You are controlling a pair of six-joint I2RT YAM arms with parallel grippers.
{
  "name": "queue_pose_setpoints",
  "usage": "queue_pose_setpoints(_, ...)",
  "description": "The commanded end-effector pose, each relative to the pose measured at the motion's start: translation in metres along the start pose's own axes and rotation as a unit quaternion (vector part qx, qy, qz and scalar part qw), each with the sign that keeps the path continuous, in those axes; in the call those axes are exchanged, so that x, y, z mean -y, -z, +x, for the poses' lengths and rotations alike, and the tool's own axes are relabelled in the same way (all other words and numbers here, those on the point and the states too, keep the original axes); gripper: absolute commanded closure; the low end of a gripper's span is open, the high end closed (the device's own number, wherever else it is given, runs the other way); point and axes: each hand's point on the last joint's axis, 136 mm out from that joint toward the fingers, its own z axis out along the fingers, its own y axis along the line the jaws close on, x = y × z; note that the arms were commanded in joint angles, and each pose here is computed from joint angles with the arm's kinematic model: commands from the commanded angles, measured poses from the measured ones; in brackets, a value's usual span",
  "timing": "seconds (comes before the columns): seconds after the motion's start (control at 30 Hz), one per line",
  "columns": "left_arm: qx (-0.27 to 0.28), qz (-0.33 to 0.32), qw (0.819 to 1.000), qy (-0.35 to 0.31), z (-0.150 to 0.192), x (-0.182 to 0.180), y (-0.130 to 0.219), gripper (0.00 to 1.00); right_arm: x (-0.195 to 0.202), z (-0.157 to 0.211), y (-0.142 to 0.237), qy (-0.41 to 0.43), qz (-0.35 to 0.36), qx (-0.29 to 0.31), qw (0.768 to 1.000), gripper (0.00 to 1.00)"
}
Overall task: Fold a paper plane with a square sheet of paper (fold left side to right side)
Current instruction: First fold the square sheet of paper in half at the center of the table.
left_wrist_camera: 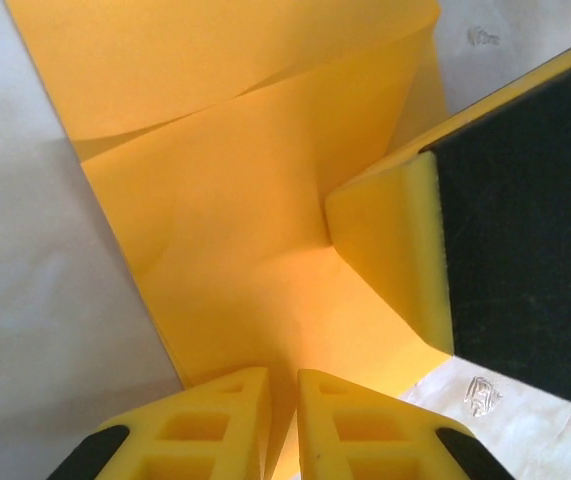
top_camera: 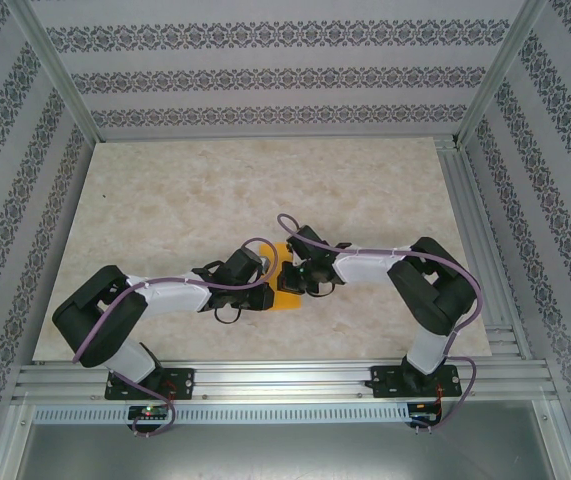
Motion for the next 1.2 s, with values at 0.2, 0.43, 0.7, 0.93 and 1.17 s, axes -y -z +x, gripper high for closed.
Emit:
queue_pose_setpoints(0.2, -0.04, -0.041, 0.998, -0.005, 0.027, -0.022, -0.008, 0.82, 0.041, -0.028, 0.008, -0.004, 0.055, 0.027, 0.998, 0.95)
queue_pose_setpoints(0.43, -0.041, -0.041, 0.998, -0.005, 0.027, -0.022, -0.008, 0.82, 0.057, -0.047, 0.02, -0.012, 0.061, 0.041, 0.997, 0.95)
queue_pose_setpoints(0.7, -0.039, -0.039, 0.998, -0.004, 0.027, -0.02, -0.008, 0.82, 0.074, -0.063, 0.031, -0.024, 0.067, 0.052, 0.996, 0.94)
queue_pose_setpoints(0.93, -0.034, -0.035, 0.999, -0.005, 0.024, -0.018, -0.007, 0.82, 0.054, -0.064, 0.062, -0.012, 0.036, 0.084, 0.996, 0.93)
queue_pose_setpoints(1.17, -0.028, -0.033, 0.999, -0.007, 0.021, -0.015, -0.005, 0.82, -0.002, -0.031, 0.04, -0.006, -0.058, 0.043, 0.997, 0.89)
